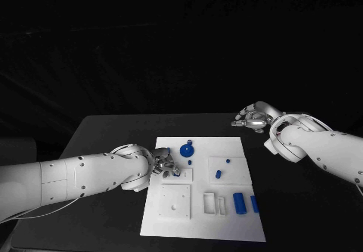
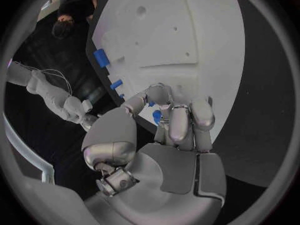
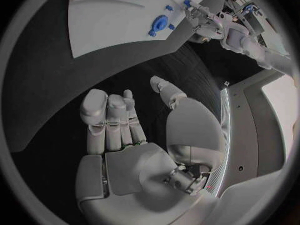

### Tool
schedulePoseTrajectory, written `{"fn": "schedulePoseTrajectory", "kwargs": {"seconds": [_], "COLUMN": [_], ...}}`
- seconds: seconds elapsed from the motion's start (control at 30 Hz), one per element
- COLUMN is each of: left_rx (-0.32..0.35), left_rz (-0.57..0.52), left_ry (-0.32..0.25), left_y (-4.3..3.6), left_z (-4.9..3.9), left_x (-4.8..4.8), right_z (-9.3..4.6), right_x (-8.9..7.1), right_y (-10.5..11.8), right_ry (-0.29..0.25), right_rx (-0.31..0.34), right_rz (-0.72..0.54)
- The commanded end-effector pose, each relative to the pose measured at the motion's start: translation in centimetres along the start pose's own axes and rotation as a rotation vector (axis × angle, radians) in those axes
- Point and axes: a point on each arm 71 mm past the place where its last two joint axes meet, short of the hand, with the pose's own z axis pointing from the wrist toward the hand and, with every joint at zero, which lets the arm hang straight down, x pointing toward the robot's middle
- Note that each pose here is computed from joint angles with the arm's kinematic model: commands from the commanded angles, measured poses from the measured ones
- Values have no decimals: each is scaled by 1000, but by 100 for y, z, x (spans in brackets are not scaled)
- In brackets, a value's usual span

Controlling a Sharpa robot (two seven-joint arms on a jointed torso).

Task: Assemble the parts on the task board

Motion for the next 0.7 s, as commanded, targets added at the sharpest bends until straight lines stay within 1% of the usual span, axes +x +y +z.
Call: {"fn": "schedulePoseTrajectory", "kwargs": {"seconds": [0.03, 0.2, 0.7], "left_rx": [-1, 3, 5], "left_rz": [7, 19, 24], "left_ry": [67, 91, 82], "left_y": [-34, -64, -71], "left_z": [11, 7, 5], "left_x": [87, 118, 114], "right_z": [1, -1, 0], "right_x": [10, 8, 20], "right_y": [6, -1, -9], "right_ry": [12, 14, 16], "right_rx": [-6, -5, -3], "right_rz": [-1, -1, -1]}}
